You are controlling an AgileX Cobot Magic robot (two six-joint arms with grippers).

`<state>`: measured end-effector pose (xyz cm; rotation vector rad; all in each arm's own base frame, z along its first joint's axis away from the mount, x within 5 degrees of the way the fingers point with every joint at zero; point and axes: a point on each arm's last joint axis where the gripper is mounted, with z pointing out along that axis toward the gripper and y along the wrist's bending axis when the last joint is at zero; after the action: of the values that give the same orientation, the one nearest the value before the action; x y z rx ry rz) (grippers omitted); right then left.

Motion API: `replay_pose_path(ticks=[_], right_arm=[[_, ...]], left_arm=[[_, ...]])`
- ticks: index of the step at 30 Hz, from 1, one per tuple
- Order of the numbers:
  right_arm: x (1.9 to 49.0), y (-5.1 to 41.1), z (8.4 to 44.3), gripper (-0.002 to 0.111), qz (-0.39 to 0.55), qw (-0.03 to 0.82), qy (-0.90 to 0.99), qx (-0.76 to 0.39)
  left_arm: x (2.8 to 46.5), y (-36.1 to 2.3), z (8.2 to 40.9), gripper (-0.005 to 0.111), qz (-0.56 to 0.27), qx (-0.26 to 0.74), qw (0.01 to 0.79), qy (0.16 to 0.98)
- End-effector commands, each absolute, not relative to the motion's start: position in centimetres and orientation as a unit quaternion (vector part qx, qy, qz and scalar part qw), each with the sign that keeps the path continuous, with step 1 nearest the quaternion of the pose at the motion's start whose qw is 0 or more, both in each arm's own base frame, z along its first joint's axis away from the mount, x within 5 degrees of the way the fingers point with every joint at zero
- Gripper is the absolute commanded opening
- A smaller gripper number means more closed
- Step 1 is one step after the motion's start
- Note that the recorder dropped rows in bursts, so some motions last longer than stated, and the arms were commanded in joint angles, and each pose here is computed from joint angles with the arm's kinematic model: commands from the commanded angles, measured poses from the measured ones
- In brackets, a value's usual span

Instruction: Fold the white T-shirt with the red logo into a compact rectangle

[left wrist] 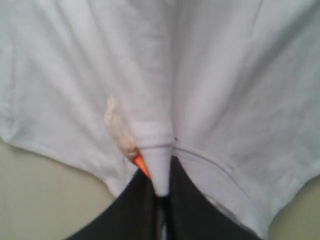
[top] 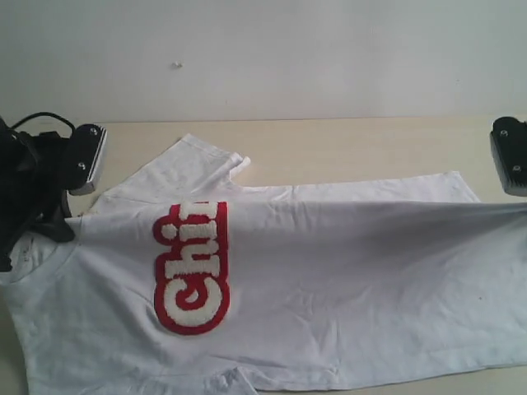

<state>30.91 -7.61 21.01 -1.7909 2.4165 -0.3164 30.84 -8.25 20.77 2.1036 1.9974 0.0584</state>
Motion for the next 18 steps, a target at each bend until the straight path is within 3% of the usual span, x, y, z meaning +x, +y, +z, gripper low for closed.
replay_pose_path(ticks=[1,10,18], right_arm=[[30.5,-7.2,23.7,0.000,-0.119,0.109,0.811,-0.562],[28.8,-6.6,29.4,0.000,-0.166,0.171,0.811,-0.535],[26.5,-6.0,33.7,0.000,-0.185,0.198,0.811,-0.519]], left_arm=[[29.9,-7.7,23.5,0.000,0.044,0.714,0.139,0.685],[28.7,-6.8,29.1,0.000,0.103,0.701,0.172,0.684],[26.6,-6.2,33.5,0.000,0.107,0.692,0.173,0.693]])
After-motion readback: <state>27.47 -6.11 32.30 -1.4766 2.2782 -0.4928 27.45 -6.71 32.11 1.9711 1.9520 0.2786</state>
